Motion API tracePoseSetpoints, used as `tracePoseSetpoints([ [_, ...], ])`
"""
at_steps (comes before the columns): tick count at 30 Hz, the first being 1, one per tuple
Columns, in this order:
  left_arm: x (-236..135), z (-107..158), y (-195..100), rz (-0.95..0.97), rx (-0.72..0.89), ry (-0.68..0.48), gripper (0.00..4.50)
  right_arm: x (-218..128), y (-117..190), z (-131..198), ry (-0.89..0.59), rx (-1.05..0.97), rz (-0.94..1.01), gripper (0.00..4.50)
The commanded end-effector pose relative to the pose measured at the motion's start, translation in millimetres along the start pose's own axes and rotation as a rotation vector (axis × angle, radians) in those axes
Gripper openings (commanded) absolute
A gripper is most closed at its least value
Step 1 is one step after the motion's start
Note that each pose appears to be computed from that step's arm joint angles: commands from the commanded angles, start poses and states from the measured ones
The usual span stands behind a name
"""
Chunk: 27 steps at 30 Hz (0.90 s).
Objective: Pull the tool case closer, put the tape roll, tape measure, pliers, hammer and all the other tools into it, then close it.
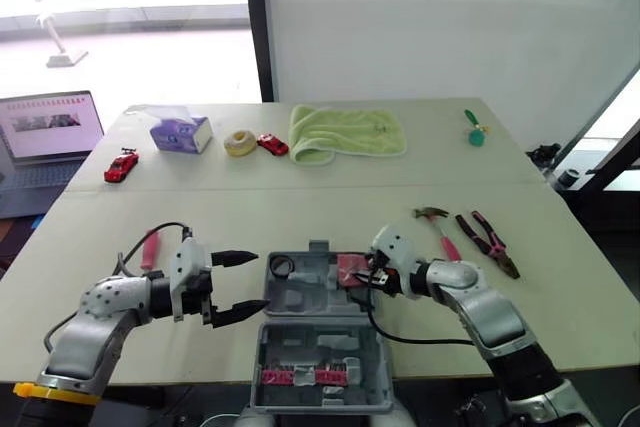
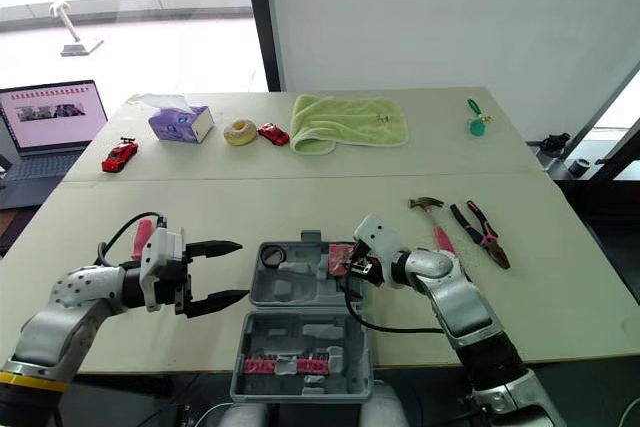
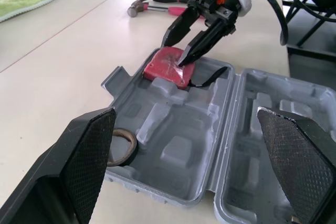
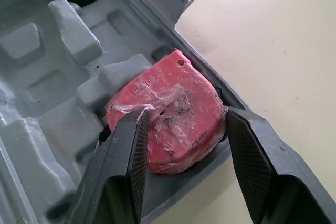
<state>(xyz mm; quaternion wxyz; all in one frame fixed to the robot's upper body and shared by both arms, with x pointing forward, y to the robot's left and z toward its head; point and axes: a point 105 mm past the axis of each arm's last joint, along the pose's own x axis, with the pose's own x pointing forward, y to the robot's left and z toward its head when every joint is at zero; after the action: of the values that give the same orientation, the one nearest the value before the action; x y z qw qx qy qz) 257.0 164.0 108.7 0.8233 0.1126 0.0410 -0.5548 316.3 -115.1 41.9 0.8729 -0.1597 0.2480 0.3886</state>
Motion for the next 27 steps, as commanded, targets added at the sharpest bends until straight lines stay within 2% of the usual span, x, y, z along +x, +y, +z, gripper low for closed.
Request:
tracePoseSetpoints([
  [1,-0.4,9.8,-1.0,-0.007,0.036,-0.006,4.50,9.5,18.0,-68.2,0.264,0.226,0.043,2.29],
  [5,-1.7,10.4,-1.8,-0.005,0.036,-0.001,4.50,14.9,21.4,-80.6,0.331,0.264,0.043,2.29],
  [12,-2.9,9.5,-3.4,0.000,0.029,0.004,4.50,18.2,22.7,-53.7,0.233,0.201,0.060,2.29],
  [15,-4.7,9.2,-2.5,0.013,0.027,0.003,4.50,11.2,19.6,-31.5,0.138,0.149,0.056,2.29],
  [19,-17.5,8.8,9.1,0.087,0.013,0.002,4.50,-23.9,4.3,40.4,-0.161,0.020,0.004,2.29],
  [22,-37.4,4.7,19.4,0.167,-0.010,0.012,4.50,-62.3,-0.6,71.4,-0.293,-0.017,-0.017,2.29],
  [24,-60.2,-2.3,28.6,0.251,-0.033,0.033,4.50,-92.5,-6.7,78.6,-0.346,-0.028,-0.047,2.29],
  [27,-94.0,-17.2,36.8,0.354,-0.047,0.095,4.50,-120.3,-16.2,56.2,-0.289,-0.048,-0.111,2.29],
])
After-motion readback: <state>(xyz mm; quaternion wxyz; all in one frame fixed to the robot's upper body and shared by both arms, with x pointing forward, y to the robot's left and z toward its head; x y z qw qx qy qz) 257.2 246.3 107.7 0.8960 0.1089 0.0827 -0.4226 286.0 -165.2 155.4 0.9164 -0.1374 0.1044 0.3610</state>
